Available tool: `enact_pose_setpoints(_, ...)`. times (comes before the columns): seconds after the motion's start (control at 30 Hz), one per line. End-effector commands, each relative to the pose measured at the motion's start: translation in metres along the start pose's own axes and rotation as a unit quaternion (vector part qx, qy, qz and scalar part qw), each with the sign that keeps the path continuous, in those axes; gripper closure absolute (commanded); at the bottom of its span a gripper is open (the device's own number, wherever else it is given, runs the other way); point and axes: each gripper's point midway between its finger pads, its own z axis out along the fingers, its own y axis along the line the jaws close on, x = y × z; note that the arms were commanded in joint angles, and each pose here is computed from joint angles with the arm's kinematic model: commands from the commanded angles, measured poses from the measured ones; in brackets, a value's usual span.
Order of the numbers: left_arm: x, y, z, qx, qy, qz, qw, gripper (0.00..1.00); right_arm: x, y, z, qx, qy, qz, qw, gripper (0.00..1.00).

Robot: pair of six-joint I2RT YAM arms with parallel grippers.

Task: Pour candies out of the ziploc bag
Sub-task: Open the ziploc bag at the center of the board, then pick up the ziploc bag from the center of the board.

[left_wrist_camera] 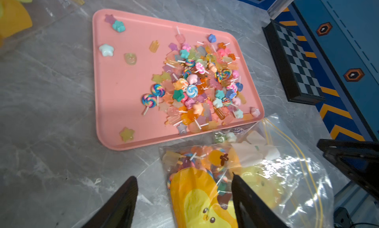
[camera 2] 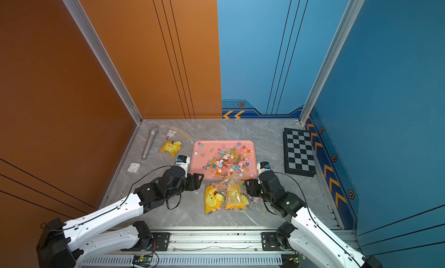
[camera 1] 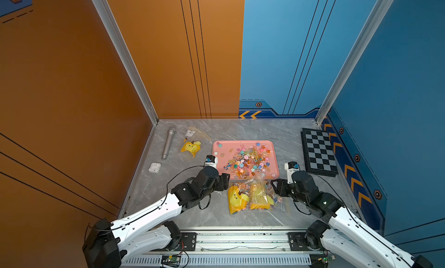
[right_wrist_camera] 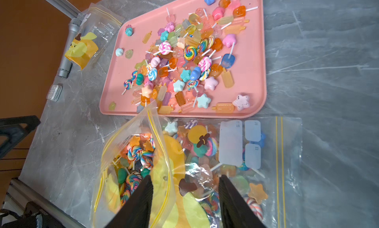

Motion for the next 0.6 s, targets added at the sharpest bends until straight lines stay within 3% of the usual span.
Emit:
enact_pose_setpoints(0.0, 0.02, 0.003, 0.006, 0.02, 0.03, -0.049, 0.998, 0.25, -0.003, 0.013, -0.005, -0.024, 0.014, -0.015, 1.0, 0.45)
enact_pose_setpoints(0.33, 0.06, 0.022, 0.02, 0.017, 0.063, -0.093, 0.993, 0.24, 0.004, 0.034, -0.001, -0.075, 0.032, -0.018, 0.997, 0.39)
enact_pose_setpoints(0.57, 0.075, 0.019, 0.022, 0.025, 0.071, -0.091, 0.993, 0.23, 0.012, 0.046, 0.004, -0.099, 0.043, -0.021, 0.994, 0.37)
